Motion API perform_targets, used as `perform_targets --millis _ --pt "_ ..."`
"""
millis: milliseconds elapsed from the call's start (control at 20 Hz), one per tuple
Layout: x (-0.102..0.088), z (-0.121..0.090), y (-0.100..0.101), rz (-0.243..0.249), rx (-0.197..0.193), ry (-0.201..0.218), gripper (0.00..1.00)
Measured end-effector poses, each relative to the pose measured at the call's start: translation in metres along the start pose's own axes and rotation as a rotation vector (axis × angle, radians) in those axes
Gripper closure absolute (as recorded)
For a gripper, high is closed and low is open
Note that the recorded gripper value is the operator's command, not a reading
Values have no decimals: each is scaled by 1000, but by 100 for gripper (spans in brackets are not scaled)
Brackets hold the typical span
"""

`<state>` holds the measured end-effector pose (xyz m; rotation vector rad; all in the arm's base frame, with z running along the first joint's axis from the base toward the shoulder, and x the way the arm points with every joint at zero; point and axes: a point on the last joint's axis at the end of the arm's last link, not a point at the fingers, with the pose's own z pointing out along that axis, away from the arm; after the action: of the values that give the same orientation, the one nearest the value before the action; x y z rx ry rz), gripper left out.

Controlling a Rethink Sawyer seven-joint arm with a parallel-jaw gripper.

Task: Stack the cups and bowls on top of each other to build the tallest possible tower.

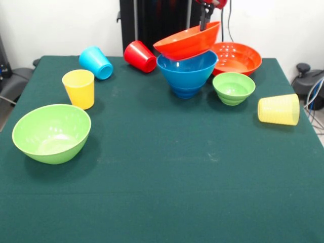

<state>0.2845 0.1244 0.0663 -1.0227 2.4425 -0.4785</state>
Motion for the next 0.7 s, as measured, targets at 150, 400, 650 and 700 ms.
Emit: perform_targets --millis 150,400,650,700 --pt "0 0 0 0 -1 0 100" --pt "0 0 0 0 -1 -1 0" --pt "0 0 0 1 0 0 0" --pt "0 0 0 1 0 0 0"
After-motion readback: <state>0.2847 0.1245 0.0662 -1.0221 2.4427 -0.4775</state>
